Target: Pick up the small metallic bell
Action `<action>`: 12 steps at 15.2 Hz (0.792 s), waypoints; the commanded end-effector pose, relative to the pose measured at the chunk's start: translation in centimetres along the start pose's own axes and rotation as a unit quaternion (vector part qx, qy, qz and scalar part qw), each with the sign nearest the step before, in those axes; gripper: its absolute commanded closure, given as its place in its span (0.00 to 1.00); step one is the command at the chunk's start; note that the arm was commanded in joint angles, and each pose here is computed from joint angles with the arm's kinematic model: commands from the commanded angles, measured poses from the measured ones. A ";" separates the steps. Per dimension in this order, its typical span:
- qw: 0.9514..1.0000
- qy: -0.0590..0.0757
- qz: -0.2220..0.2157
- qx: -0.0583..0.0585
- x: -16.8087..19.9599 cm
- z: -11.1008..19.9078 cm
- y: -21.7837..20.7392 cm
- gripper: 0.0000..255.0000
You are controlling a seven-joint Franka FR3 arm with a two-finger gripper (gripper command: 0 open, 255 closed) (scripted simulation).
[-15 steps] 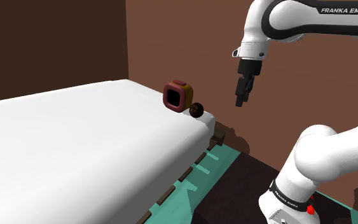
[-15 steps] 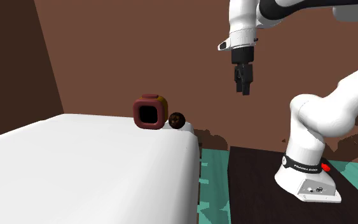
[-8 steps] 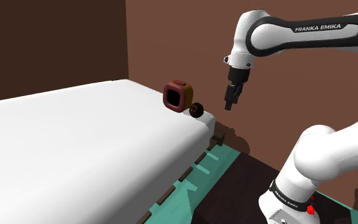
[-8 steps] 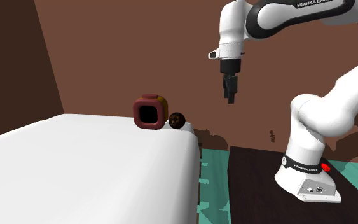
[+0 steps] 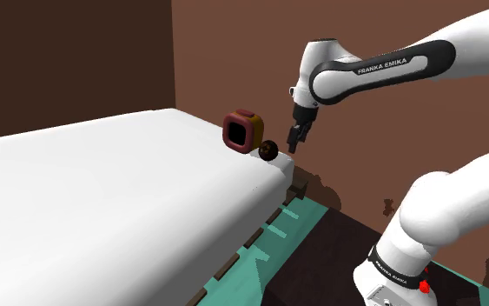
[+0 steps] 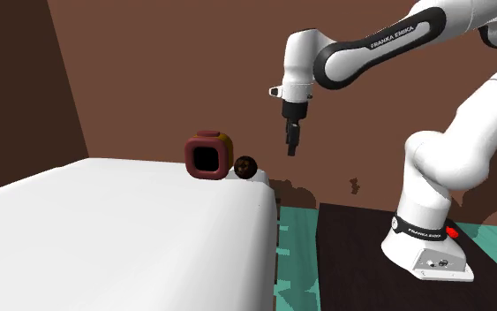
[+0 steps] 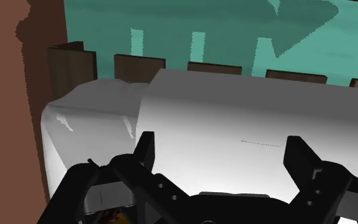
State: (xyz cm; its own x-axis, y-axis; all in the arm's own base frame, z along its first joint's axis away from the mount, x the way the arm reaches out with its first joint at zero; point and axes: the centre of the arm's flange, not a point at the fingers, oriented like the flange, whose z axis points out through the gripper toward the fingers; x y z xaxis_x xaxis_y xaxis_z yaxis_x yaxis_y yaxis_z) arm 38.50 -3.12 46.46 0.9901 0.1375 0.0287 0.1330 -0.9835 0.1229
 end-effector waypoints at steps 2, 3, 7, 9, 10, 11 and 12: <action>0.999 0.018 -0.003 -0.027 2.5 2.0 1.3 0.00; 0.999 0.024 -0.004 -0.036 3.2 2.6 1.8 0.00; 0.996 0.045 -0.007 -0.070 6.4 4.9 3.6 0.00; 0.995 0.056 -0.008 -0.088 8.1 5.9 4.6 0.00; 0.993 0.062 -0.009 -0.097 8.9 6.4 5.1 0.00; 0.992 0.067 -0.010 -0.105 9.7 6.9 5.5 0.00; 0.991 0.072 -0.010 -0.114 10.6 7.3 6.1 0.00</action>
State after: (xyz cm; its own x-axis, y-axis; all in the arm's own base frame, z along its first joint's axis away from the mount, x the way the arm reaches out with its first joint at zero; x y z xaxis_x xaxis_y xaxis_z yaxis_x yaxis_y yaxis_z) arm 49.17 -8.22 40.76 0.9714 0.1819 0.1526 0.1239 -0.9365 0.3279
